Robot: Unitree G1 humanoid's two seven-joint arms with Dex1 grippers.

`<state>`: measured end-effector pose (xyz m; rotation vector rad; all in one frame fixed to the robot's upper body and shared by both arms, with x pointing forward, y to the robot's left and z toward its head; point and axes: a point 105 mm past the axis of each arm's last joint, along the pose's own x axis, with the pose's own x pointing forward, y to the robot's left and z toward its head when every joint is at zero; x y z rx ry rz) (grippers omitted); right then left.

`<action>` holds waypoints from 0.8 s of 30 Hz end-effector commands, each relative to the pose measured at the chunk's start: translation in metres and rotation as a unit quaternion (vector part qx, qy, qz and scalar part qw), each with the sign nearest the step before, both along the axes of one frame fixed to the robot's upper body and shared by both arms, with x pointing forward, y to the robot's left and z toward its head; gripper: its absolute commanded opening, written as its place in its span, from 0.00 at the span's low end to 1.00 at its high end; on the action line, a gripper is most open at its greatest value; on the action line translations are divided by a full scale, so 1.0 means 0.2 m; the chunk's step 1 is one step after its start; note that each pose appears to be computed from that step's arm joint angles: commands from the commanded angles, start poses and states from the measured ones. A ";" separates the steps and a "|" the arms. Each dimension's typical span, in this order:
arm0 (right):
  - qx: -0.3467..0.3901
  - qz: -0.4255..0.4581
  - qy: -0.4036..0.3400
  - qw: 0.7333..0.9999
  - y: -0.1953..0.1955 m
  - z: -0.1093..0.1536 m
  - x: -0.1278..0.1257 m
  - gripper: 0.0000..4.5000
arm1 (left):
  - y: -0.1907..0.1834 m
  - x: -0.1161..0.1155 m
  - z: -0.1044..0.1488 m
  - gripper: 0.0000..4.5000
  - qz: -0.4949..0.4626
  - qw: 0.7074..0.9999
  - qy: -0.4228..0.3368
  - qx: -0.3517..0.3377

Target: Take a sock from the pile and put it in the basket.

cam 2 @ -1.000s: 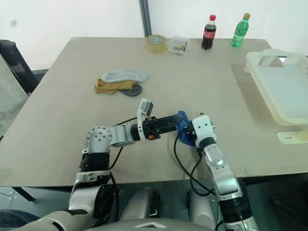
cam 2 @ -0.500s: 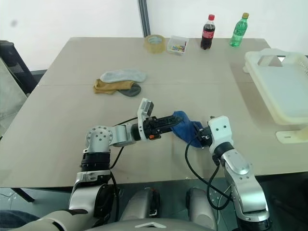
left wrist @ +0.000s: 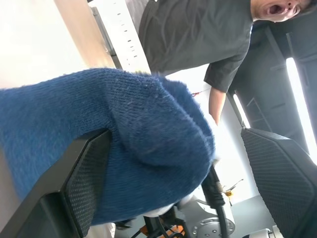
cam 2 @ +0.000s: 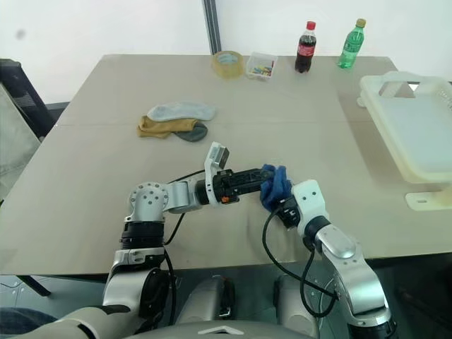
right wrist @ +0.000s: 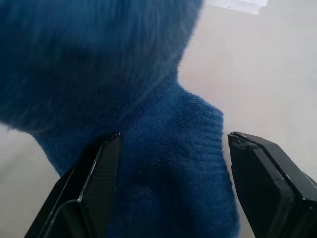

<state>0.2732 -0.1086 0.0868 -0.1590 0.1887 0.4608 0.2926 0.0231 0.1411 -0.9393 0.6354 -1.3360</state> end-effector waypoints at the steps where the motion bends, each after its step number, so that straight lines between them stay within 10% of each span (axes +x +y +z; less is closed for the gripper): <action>1: 0.003 0.005 -0.022 1.000 0.00 0.05 0.00 0.80 | -0.02 -0.02 0.05 1.00 -0.013 1.000 -0.014 -0.017; 24: -0.016 0.075 -0.038 0.996 -0.02 0.22 -0.05 0.80 | -0.05 0.01 0.00 1.00 -0.022 0.999 -0.027 0.008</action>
